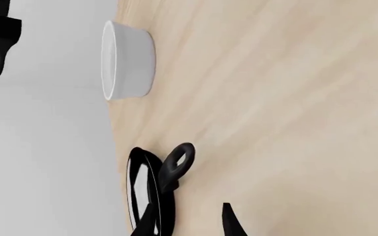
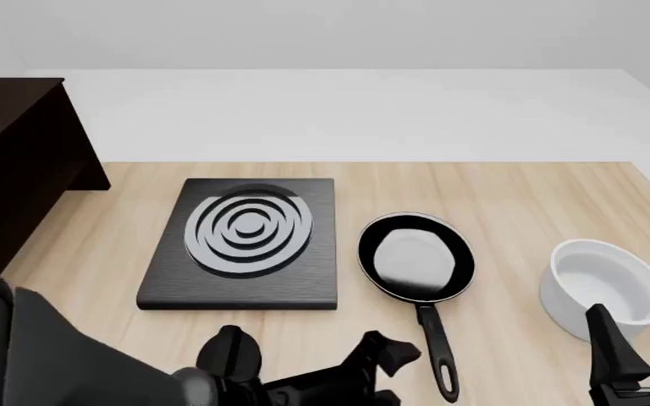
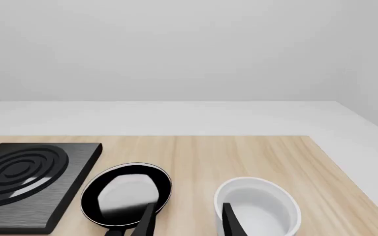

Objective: Put the frying pan under the cabinet shelf.

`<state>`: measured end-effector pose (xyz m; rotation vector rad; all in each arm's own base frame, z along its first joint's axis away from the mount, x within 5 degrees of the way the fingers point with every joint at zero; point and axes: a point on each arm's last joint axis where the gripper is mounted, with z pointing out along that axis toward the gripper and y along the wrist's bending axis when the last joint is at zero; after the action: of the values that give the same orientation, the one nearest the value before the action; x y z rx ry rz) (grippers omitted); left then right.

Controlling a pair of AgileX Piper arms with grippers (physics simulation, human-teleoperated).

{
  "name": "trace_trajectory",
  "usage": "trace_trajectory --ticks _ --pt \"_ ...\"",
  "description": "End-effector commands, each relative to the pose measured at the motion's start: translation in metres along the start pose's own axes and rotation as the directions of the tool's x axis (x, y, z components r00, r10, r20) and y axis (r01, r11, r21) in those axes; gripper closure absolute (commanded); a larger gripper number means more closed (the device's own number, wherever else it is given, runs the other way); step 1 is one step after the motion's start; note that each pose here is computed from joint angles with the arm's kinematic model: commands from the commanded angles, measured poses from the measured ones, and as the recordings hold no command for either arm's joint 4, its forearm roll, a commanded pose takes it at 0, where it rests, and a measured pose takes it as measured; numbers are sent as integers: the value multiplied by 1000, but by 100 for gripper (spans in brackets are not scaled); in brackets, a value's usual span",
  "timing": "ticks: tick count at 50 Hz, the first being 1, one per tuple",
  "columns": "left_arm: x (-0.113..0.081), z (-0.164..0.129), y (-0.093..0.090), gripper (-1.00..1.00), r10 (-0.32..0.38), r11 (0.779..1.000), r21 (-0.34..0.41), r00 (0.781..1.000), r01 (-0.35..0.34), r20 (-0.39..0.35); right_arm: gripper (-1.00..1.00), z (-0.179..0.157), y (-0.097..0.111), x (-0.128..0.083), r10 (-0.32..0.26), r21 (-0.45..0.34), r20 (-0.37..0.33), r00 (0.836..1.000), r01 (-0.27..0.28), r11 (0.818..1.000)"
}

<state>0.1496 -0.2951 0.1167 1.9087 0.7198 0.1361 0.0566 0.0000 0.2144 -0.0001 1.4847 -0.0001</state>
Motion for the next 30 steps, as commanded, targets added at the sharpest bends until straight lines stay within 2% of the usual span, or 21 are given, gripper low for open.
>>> trace_trajectory --ticks 1,18,30 --pt "3 13 -3 -100 8 1000 10 1000 -8 -8 -100 0 0 0 0 0 0 1000 0 1000" --pt "1 28 3 -100 12 1000 17 1000 -12 -9 -100 0 0 0 0 0 0 1000 0 1000" --pt "8 42 8 -100 22 1000 21 999 -21 -28 -100 0 0 0 0 0 0 1000 0 1000"
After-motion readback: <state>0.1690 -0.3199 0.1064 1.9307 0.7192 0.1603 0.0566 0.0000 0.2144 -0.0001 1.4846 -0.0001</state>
